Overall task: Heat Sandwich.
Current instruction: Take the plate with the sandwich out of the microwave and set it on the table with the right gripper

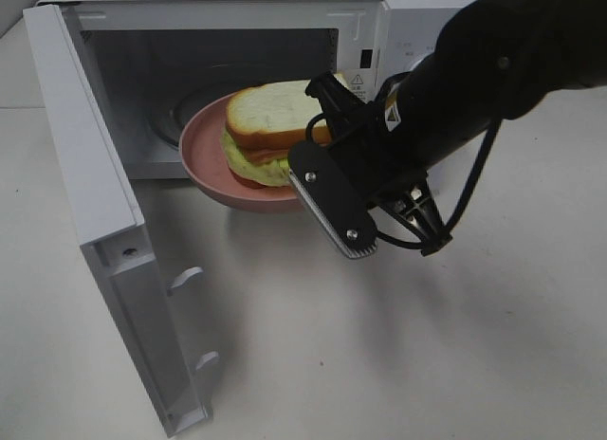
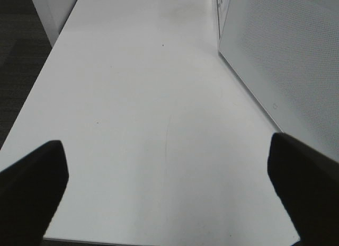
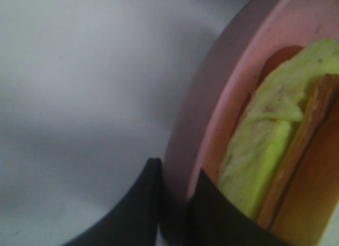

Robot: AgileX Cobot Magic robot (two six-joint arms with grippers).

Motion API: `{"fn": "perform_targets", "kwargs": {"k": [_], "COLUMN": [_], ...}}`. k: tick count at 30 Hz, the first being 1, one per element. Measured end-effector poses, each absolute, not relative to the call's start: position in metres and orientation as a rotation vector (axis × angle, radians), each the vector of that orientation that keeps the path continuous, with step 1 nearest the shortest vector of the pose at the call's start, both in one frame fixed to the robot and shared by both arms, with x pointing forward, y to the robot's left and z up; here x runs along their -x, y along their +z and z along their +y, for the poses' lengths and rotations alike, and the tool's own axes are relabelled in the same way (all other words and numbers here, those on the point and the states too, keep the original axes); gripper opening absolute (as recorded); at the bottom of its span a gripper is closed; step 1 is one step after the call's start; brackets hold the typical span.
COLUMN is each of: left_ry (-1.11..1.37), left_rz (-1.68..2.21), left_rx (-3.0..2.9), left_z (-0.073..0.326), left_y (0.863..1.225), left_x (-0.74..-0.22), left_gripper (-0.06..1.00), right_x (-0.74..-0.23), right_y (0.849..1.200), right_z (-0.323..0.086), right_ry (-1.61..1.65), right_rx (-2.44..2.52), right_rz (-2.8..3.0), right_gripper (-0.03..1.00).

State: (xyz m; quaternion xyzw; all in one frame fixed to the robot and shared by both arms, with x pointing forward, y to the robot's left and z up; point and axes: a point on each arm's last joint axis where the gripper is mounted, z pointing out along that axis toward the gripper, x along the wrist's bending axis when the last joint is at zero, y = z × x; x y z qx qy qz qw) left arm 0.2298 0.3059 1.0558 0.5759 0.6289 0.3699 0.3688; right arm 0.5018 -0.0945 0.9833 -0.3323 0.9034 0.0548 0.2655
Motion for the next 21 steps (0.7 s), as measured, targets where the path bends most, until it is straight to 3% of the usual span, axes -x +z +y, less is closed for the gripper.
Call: {"fn": "perform_targets", "kwargs": {"k": [21], "left_ry": [0.950], "left_rz": [1.614], "left_rx": [-1.478], "left_z": [0.306], "left_y": [1.056], "left_x": [-0.230], "left_gripper": [0.97], "right_x": [-0.448], "right_y": [0.993], "right_z": [-0.138], "right_ry": [0.145], "right_rx": [0.892], "right_rz": [2.427], "right_gripper": [0.11]}}
